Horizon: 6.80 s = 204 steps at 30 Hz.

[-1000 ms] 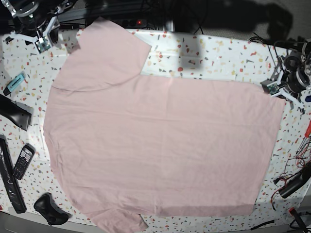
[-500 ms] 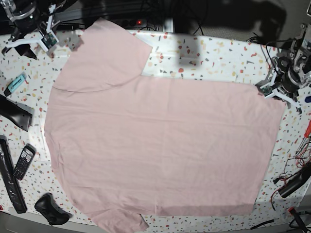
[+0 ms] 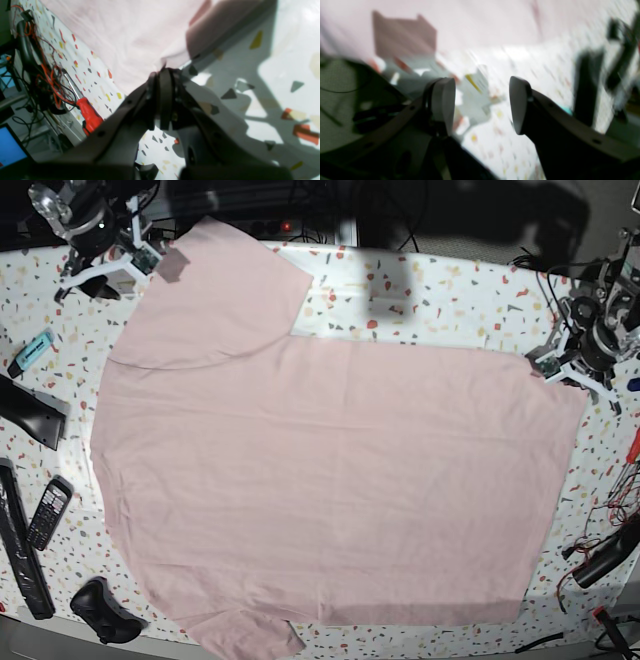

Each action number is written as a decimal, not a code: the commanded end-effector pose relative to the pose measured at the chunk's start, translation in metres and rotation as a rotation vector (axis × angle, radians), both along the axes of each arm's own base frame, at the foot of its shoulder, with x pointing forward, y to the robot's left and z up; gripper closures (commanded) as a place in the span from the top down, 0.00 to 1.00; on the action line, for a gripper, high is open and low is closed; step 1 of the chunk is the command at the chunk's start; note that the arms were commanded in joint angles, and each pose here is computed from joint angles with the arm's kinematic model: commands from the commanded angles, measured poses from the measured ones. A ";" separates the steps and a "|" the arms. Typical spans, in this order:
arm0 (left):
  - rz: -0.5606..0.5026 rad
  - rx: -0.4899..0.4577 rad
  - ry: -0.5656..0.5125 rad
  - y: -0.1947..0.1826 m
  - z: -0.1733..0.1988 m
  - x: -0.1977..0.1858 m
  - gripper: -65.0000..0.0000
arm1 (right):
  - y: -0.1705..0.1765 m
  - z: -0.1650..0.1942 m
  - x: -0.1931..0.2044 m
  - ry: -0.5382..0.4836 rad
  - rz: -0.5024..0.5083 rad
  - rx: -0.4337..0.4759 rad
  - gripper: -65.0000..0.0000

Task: Fold the T-shirt properly
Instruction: 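Grasp the shirt edge near the sleeve with the right gripper, then pull the grasped shirt edges outward with both grippers to flatten, then lift the shirt edges with both grippers and drag them apart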

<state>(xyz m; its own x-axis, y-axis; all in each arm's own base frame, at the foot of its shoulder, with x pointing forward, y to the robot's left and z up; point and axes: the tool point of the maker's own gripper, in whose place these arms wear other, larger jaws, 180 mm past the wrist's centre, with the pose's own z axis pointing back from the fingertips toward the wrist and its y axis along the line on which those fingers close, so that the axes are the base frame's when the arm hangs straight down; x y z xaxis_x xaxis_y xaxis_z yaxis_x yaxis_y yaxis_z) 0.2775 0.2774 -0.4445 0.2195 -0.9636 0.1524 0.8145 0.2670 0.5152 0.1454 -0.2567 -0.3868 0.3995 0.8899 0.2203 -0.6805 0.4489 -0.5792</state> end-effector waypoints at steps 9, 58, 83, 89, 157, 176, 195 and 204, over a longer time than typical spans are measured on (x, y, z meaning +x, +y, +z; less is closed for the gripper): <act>-0.011 -0.029 -0.013 -0.006 0.003 0.005 0.00 | 0.024 -0.014 0.019 0.001 0.055 -0.011 0.51; 0.186 -0.160 0.024 0.012 0.030 -0.005 0.00 | 0.011 0.043 0.012 -0.032 -0.204 0.074 0.00; 0.288 -0.203 0.048 0.022 0.017 -0.043 0.00 | 0.024 0.040 0.007 -0.011 -0.168 0.172 0.49; 0.299 -0.194 0.057 0.022 0.014 -0.045 0.00 | 0.038 -0.006 0.007 0.074 -0.168 0.196 0.49; 0.411 -0.446 -0.343 0.027 0.111 0.055 0.00 | -0.001 0.052 0.124 -0.283 -0.440 0.401 0.00; 0.412 -0.469 -0.318 0.010 0.081 0.105 0.00 | -0.016 0.036 0.163 -0.265 -0.469 0.450 0.00; 0.467 -0.451 -0.323 0.027 0.076 0.123 0.13 | -0.024 0.025 0.157 -0.229 -0.504 0.422 0.17; 0.549 -0.389 -0.304 0.065 0.100 0.117 0.35 | -0.027 0.047 0.161 -0.262 -0.546 0.506 0.33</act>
<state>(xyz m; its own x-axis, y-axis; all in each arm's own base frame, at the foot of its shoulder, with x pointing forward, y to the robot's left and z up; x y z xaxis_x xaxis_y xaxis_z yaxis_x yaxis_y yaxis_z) 0.3816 0.3356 -0.3667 0.5834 -0.5800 0.5686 0.3728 0.8132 0.4469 0.2963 -0.2783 -0.3575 0.6682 0.3337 0.6649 -0.1725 0.9389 -0.2978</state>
